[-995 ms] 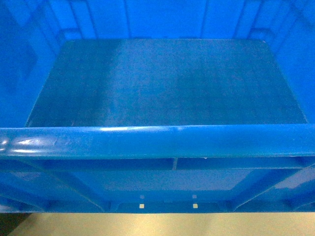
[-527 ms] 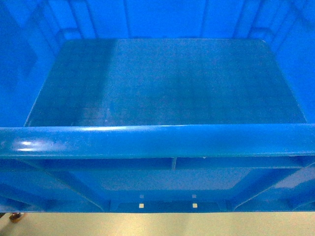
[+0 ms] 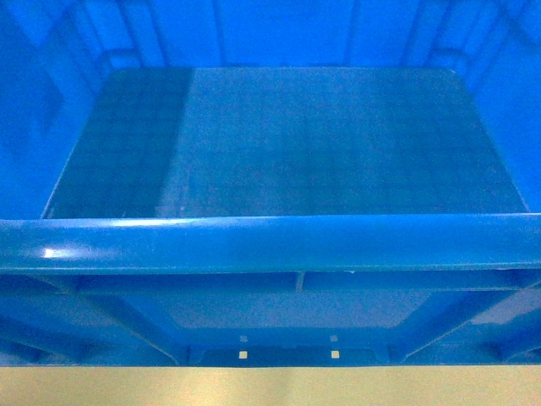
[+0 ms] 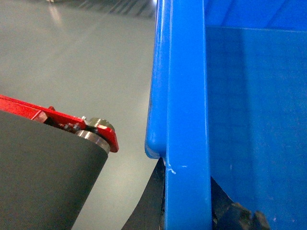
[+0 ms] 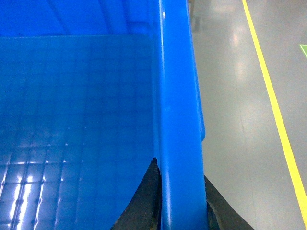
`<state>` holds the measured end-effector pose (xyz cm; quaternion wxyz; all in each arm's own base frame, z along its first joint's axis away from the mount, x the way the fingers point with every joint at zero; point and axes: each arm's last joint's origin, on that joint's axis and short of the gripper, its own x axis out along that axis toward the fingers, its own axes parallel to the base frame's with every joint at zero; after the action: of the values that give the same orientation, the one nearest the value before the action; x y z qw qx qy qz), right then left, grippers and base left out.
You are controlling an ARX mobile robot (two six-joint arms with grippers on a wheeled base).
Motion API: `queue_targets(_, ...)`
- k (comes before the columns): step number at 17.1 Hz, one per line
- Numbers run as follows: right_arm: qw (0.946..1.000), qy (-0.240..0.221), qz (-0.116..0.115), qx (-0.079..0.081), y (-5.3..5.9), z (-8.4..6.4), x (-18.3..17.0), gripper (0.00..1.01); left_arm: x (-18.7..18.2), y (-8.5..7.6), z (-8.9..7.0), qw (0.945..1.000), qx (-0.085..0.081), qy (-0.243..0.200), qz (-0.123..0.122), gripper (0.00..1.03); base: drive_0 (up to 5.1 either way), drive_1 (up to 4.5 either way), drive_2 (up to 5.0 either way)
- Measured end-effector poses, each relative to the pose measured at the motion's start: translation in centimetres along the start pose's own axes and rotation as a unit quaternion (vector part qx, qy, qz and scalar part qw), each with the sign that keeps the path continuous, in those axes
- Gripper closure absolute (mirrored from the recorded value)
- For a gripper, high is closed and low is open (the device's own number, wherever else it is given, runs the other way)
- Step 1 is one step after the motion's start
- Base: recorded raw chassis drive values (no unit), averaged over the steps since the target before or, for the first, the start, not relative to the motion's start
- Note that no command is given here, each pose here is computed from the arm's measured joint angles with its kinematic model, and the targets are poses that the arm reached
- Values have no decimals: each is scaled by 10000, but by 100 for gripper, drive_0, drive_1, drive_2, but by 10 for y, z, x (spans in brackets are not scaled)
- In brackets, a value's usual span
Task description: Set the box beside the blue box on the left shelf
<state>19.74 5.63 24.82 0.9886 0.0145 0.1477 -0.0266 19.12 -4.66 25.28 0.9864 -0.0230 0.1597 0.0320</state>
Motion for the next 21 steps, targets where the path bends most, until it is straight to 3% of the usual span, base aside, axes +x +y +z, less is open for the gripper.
queue_targets(14,10000,5,-14,-3,0,0,0,91,-1,0,0,10000,4,-2,-4,95,-148,-148,-148)
queue_targets(21,10000,-2,-13,-2,0,0,0,91,-1,0,0,10000,1,-5,-10,95,0,419,-420)
